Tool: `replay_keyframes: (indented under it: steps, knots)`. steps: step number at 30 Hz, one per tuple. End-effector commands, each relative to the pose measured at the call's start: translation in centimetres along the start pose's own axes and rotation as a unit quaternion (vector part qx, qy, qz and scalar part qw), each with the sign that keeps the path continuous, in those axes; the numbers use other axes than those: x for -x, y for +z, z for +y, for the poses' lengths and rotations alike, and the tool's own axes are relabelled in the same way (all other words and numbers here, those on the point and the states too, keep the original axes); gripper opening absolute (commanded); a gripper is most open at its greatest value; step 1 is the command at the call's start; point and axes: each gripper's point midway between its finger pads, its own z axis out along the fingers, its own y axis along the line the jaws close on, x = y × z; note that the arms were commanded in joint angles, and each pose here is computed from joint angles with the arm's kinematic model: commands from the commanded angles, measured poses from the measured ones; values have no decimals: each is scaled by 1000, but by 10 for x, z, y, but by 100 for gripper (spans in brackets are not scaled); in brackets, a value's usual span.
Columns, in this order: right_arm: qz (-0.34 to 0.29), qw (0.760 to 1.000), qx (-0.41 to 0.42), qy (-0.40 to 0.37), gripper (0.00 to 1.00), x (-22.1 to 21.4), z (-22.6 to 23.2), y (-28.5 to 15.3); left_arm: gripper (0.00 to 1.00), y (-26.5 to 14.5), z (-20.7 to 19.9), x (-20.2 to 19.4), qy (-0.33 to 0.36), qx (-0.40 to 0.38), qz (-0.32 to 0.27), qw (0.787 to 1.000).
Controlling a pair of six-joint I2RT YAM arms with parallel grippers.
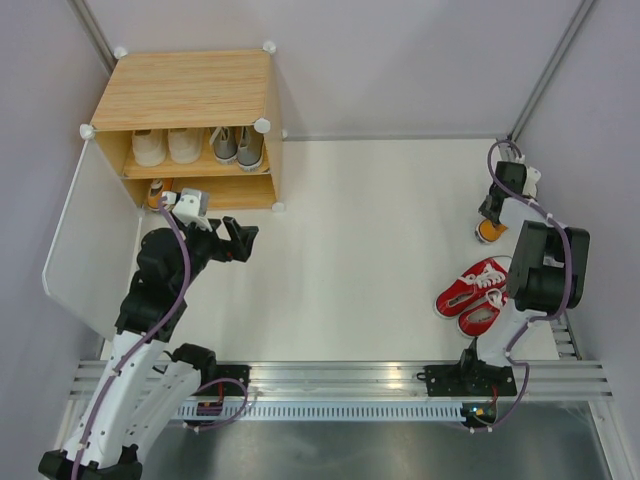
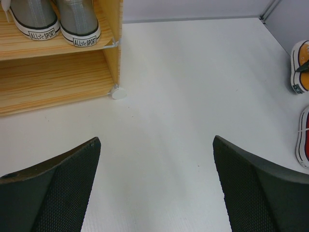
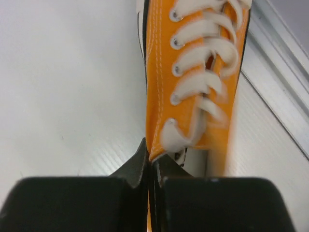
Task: Place and organize the shoes in the shoe cabinet
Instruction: Pick up the shoe from the center of the board, then place the shoe at the center of the board.
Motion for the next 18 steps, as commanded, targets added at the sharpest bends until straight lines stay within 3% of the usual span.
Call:
replay_keyframes:
  steps: [1,7,12,17,18]
  knots:
    - [6,998,60,-25,1,-11,40,-28,100,-1,2,4,21,4,-11,1000]
    - [31,983,161,-85,1,-67,130,-87,100,-1,7,4,24,15,-14,999]
    - [71,969,217,-97,1,-128,169,-131,100,0,10,1,27,24,-10,999]
    - [119,924,328,-158,1,-233,240,-225,100,1,15,0,32,35,-6,999]
    - [113,918,346,-156,2,-237,256,-243,100,1,16,0,32,38,-5,999]
